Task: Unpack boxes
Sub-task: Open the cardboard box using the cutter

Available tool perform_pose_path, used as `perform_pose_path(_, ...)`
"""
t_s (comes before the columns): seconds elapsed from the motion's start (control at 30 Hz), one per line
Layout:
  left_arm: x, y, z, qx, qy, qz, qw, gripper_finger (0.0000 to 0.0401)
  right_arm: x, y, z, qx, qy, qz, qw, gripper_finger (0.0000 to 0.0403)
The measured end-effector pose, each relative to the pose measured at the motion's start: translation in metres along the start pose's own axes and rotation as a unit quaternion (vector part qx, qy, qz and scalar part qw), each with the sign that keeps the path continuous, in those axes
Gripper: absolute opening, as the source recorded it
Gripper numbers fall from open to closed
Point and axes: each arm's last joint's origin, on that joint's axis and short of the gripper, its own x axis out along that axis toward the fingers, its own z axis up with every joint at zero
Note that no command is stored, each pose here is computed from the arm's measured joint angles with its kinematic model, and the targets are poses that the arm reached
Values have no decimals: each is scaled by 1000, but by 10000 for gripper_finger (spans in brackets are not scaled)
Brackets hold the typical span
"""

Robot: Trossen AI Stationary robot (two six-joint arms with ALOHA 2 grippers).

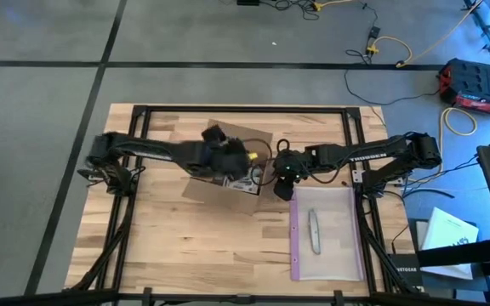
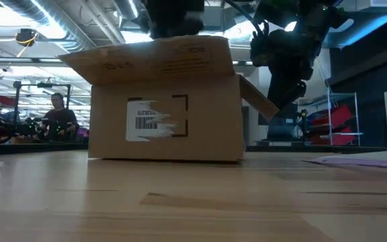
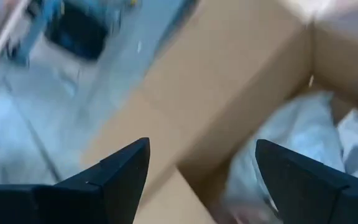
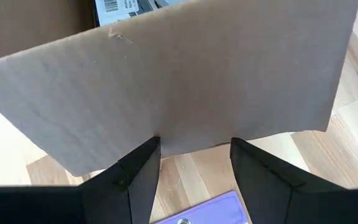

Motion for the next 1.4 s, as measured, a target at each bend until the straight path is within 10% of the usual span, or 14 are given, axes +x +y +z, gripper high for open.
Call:
perform_pose_path(0.23,20,-30,-25,-53,126,15,990,280,0,0,0,0,0,2,1000,181)
perform_pose_path(1.4,19,-13,-50,34,175,134,975,280,0,1,0,-31,1,7,999,181)
